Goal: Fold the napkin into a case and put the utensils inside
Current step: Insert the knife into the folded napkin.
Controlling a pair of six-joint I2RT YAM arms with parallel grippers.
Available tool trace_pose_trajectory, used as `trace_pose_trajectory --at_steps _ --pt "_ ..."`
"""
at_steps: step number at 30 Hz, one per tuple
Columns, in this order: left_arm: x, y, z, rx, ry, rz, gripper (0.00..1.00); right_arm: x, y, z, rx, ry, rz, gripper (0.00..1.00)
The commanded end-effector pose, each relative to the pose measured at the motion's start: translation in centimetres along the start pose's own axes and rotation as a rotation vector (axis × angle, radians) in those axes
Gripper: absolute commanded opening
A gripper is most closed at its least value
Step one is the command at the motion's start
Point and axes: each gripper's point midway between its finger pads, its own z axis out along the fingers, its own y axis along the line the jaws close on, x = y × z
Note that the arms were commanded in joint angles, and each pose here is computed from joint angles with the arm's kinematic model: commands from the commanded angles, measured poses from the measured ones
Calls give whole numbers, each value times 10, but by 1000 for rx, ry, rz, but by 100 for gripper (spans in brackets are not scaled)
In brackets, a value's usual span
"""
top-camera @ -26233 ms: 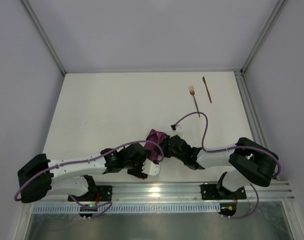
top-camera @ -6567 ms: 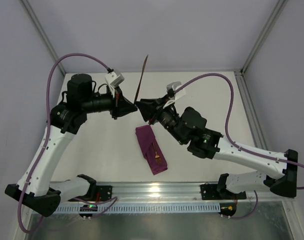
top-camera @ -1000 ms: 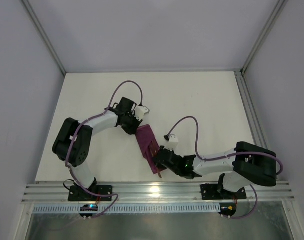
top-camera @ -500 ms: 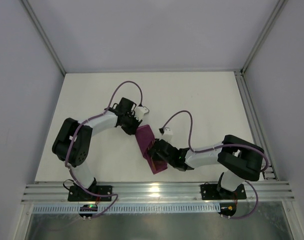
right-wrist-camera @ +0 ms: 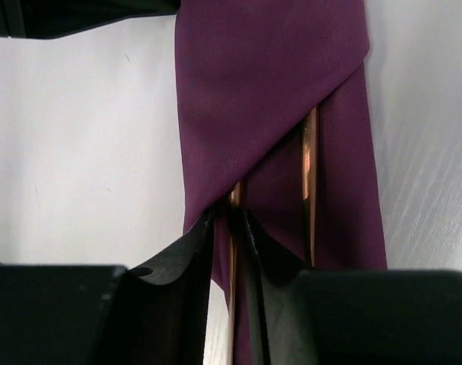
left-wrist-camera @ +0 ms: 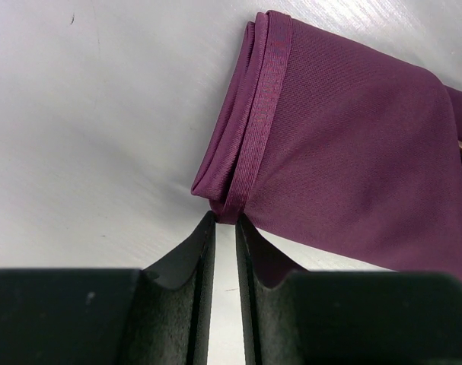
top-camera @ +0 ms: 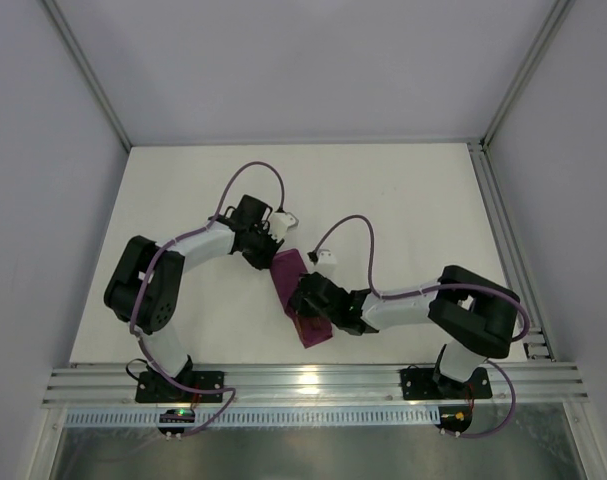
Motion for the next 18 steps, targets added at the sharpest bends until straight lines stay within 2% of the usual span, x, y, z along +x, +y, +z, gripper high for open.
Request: trace_pose_trajectory --at_steps 1,5,14,18 --pt "-16 2 -9 -17 -64 16 17 -5 8 -7 0 14 -54 26" --pt "-15 2 -9 -18 -61 17 17 -9 3 -21 34 25 -86 36" --pt "-18 2 -12 -21 -65 15 17 -42 28 -53 -4 15 -209 49" --pt "-17 2 -13 -21 -65 12 17 -61 25 -49 -10 17 -230 61"
